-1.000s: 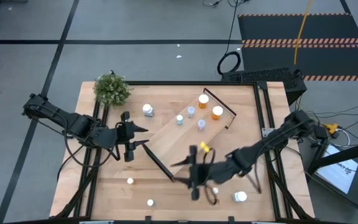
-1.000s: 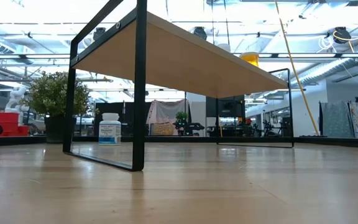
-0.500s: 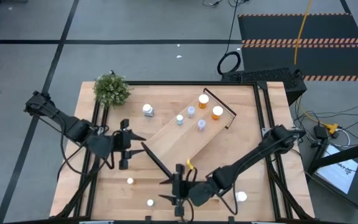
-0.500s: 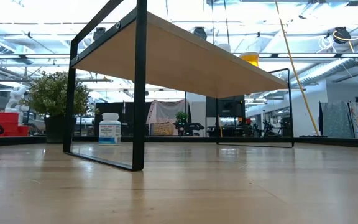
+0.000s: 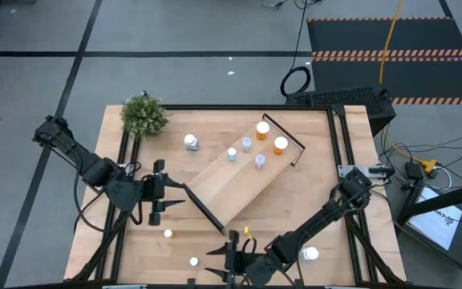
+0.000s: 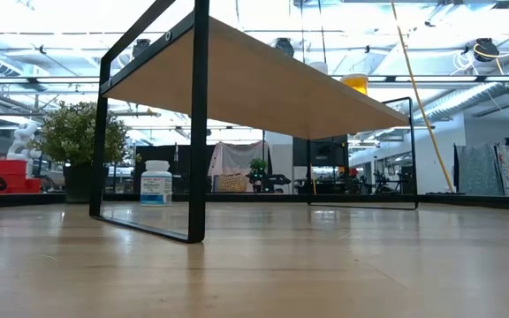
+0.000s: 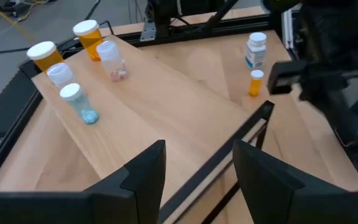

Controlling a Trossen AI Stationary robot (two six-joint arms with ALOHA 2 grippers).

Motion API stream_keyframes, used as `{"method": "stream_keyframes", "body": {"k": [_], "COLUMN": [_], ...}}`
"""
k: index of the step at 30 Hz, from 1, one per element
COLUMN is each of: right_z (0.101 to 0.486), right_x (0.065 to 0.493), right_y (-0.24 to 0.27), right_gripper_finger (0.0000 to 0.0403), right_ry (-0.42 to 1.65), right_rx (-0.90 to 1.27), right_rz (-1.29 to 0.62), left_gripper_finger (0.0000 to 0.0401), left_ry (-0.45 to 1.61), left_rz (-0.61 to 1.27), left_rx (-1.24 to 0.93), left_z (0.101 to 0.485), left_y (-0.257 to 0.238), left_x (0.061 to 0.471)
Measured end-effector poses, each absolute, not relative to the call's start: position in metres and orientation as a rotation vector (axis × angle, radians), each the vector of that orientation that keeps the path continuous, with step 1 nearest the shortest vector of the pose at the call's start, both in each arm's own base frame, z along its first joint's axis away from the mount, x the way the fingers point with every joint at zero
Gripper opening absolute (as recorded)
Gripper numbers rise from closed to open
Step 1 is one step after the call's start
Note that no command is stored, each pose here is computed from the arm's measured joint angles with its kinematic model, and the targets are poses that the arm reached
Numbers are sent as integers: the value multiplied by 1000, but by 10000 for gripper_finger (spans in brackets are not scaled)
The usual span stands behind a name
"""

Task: Pick and place medicine bottles onto shelf by color
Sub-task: Put the blue pill bottle on the shelf aligned with the other blue pill bottle

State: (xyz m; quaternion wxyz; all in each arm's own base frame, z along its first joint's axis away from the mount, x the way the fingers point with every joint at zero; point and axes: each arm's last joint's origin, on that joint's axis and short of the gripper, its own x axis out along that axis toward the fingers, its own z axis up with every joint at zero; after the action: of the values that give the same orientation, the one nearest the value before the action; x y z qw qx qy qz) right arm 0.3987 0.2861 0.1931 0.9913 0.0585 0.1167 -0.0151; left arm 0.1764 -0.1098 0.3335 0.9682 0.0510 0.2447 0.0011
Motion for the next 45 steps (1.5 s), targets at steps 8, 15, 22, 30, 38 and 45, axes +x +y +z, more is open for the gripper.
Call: {"method": "stream_keyframes", "body": {"k": [8,15,22,30,38,45], "right_z": [160,156,156,144,138,136], "right_x": [411,412,413,417,418,417], "right_y": [281,281,280,279,279,280], "right_gripper_finger": [199,216,237,242,242,242], "right_ry": [264,258,252,276,301,316], "right_rx": [183,178,193,186,146,126], "right_rz": [-45,-44,-44,-28,25,43], "left_gripper_finger": [186,186,186,186,186,186], "left_ry": [515,518,507,507,512,520], "left_rz": [-1,-2,-2,-2,-6,-95], "left_rx": [135,142,142,142,95,59], "left_z": [332,331,332,332,329,296], "left_y": [-110,-110,-109,-109,-113,-135], "left_x": [175,174,176,176,174,166]}}
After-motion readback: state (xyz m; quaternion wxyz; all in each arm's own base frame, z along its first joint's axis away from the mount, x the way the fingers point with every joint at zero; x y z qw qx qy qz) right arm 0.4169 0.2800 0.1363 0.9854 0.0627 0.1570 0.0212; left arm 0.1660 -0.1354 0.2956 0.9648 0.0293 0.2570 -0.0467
